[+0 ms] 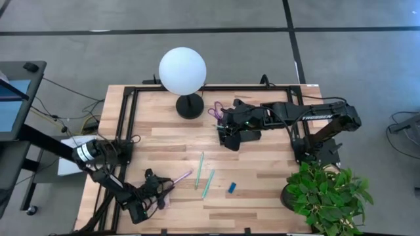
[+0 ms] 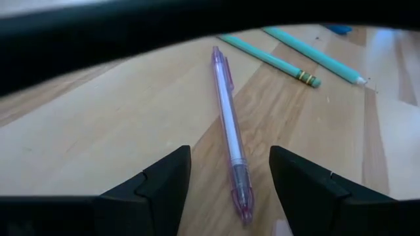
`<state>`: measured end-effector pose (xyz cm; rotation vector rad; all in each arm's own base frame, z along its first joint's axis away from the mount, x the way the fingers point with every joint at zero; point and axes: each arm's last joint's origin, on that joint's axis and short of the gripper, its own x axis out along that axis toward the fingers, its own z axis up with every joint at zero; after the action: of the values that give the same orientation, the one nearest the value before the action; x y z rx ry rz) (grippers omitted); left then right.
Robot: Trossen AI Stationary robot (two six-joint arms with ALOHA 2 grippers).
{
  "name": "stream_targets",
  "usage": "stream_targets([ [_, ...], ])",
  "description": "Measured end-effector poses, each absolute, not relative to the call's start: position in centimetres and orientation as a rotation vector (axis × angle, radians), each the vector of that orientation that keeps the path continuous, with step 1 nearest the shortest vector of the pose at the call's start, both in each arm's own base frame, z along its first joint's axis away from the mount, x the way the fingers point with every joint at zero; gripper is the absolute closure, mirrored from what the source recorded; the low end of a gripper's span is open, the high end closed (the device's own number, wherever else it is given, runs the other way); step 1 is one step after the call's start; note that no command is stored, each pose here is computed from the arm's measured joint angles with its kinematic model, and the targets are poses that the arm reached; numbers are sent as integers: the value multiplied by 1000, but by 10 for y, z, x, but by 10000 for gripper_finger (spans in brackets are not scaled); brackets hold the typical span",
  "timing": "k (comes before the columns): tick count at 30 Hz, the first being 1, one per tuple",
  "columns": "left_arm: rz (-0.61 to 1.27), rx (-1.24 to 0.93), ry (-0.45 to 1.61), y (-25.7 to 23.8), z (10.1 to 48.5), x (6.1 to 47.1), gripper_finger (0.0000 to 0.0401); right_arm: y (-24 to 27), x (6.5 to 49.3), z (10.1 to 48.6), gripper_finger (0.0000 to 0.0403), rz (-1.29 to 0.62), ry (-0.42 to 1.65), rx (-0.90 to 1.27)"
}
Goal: Pick and place office supplies into organizer
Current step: Put the purple pen into the black desk organizer
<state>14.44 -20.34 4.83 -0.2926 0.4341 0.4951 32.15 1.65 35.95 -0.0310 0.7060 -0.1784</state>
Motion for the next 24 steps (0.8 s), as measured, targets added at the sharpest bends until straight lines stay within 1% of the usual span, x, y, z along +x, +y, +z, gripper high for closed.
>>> stream_targets([
  [6,501,-270,467,-201,51,150,191,16,322,359,261,-178,706,-31],
  [11,532,-249,544,-191,56,166,191,16,322,359,260,-178,706,-31],
  [15,576,-257,555,-182,57,177,191,16,322,359,262,-178,706,-31],
  [21,579,-271,550,-182,56,176,191,16,322,359,264,-178,706,-32],
  [24,578,-272,555,-182,56,176,205,16,322,359,264,-178,706,-32],
])
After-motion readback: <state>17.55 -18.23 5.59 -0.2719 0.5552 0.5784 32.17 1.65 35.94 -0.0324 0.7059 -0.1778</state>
